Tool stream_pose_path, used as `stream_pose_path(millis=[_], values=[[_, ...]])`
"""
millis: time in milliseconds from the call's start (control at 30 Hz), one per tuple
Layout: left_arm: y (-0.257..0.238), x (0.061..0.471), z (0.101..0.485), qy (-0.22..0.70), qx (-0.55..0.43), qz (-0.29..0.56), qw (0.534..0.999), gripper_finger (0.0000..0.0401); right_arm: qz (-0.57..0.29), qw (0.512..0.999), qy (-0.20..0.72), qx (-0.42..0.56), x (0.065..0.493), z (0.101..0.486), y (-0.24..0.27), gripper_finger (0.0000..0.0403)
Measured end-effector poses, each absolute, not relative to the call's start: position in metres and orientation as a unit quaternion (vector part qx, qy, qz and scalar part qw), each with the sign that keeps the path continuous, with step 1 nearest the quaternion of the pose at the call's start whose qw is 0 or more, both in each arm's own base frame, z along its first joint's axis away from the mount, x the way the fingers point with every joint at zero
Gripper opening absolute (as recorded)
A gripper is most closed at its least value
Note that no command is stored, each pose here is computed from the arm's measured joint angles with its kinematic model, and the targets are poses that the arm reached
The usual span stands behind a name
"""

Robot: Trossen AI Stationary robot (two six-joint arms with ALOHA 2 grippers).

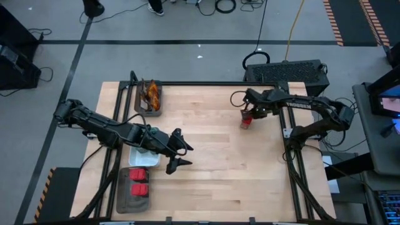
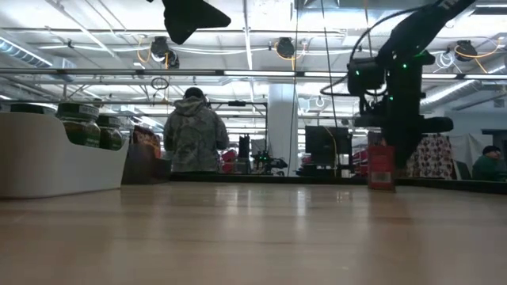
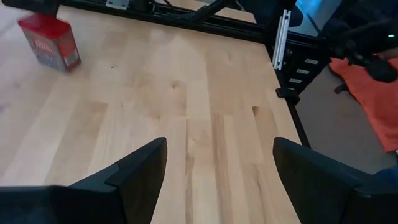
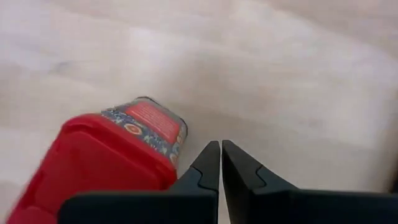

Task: Sort spices by type
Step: Put the red seasoning can into the bottom left black bin

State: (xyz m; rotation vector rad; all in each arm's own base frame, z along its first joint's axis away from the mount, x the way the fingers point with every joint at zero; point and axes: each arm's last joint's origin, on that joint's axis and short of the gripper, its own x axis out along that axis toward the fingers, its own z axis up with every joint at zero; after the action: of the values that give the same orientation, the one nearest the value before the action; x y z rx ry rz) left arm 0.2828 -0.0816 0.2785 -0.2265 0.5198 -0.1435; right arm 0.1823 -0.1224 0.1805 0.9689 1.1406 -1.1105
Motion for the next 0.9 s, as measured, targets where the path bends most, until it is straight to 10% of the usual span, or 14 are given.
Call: stream_pose_path(millis=[900], values=[[-0.076,0.284,0.278,0.256,-0.069,-0.067,0.962,0.0294,-0.290,0.741,0.337,0.503,0.293,0.164,-0.001,0.0000]])
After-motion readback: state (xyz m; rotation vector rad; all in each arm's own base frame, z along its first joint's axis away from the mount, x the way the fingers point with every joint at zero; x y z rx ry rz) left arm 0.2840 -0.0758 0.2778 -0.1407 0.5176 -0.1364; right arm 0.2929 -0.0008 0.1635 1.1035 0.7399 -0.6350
